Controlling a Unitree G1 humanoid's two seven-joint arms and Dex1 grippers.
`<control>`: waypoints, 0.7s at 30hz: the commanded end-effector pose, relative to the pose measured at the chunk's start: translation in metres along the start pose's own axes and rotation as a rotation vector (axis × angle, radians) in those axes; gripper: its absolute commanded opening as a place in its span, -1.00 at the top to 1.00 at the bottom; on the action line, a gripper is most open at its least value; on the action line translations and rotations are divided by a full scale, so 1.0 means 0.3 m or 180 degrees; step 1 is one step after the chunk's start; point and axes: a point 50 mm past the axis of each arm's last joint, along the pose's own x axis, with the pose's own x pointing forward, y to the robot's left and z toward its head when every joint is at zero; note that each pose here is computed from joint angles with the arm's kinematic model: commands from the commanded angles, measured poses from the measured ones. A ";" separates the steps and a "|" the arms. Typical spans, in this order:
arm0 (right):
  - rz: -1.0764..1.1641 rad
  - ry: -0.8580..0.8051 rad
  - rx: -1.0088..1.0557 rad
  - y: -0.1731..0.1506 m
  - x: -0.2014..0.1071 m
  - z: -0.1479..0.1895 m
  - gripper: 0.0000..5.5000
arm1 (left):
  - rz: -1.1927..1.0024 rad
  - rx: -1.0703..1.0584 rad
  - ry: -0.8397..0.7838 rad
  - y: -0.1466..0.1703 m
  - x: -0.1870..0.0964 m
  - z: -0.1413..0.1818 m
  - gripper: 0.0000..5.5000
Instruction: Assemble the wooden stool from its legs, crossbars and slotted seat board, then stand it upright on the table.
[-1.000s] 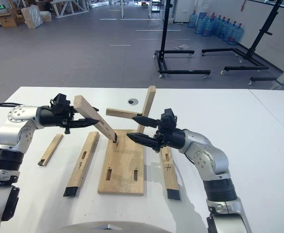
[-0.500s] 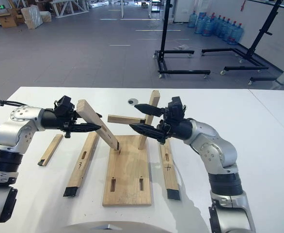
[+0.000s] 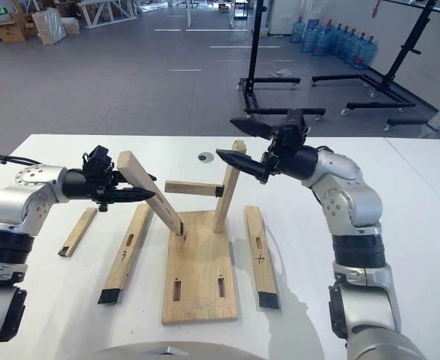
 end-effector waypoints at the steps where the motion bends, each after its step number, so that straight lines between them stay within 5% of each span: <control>1: 0.0075 0.0407 -0.0004 -0.013 0.005 -0.075 -0.60 | -0.0042 -0.0371 0.0153 0.019 0.028 -0.072 0.24; 8: 0.0214 0.0606 0.0089 0.002 -0.009 -0.126 -0.60 | -0.0080 -0.0768 0.0448 0.066 0.038 -0.156 0.24; 21: 0.0273 0.0607 0.0160 0.040 0.027 -0.153 -0.60 | -0.0252 -0.0683 0.0497 0.075 0.100 -0.157 0.24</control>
